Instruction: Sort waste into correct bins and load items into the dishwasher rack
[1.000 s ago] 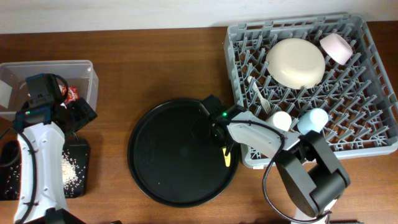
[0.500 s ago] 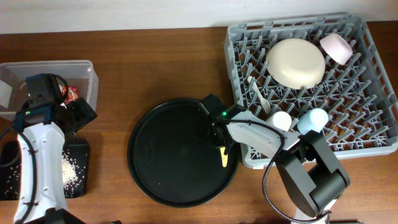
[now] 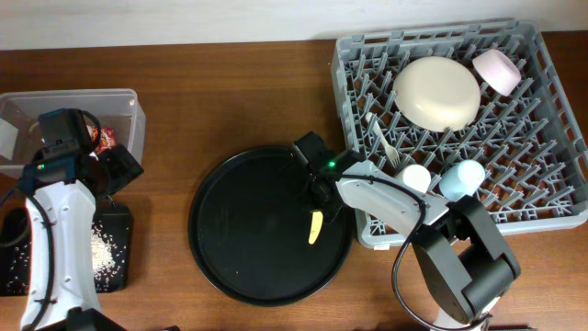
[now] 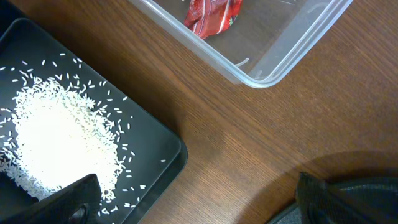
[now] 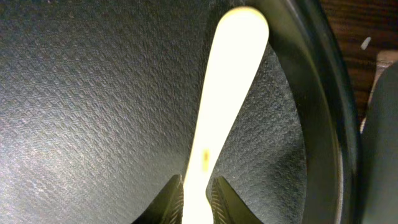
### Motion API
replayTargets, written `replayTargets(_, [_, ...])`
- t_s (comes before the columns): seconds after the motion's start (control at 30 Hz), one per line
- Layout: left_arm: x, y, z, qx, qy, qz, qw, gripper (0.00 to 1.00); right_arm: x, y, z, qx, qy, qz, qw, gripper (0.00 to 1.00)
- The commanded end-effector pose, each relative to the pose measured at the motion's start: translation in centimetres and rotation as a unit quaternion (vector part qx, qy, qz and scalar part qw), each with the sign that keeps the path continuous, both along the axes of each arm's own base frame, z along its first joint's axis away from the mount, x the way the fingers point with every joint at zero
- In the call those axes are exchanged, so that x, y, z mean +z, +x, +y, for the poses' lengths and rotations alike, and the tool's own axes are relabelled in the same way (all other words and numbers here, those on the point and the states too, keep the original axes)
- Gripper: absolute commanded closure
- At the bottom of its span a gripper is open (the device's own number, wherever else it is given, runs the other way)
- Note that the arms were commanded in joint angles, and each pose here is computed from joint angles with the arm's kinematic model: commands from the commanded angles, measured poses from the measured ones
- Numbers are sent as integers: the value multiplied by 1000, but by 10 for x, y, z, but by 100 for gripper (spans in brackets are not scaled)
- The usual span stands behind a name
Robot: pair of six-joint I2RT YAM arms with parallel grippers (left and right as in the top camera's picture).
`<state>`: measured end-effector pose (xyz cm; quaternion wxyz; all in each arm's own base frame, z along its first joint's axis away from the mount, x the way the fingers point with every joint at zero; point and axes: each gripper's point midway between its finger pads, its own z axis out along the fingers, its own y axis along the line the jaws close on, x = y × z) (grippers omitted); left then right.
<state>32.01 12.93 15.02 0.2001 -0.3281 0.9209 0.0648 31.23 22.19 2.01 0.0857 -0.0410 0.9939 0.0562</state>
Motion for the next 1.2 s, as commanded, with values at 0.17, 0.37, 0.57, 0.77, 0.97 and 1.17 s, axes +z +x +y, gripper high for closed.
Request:
replayTargets(0.17, [3,2,1,6,-2,-7,1000,1,-27,-7,-1,-41,-71,-12,997,75])
replayTargets(0.37, [3,2,1,6,-2,-7,1000,1,-32,-11,-4,-40,-79,1,996,90])
replayTargets(0.57, [3,2,1,6,-2,-7,1000,1,0,-2,4,-16,-59,-28,998,93])
replayTargets(0.77, [3,2,1,6,-2,-7,1000,1,17,-11,6,-7,-44,-16,999,84])
replayTargets(0.97, [3,2,1,6,-2,-7,1000,1,12,-48,1,-24,-37,73,996,80])
replayTargets(1.17, [3,2,1,6,-2,-7,1000,1,-6,-72,-4,-40,-30,115,992,77])
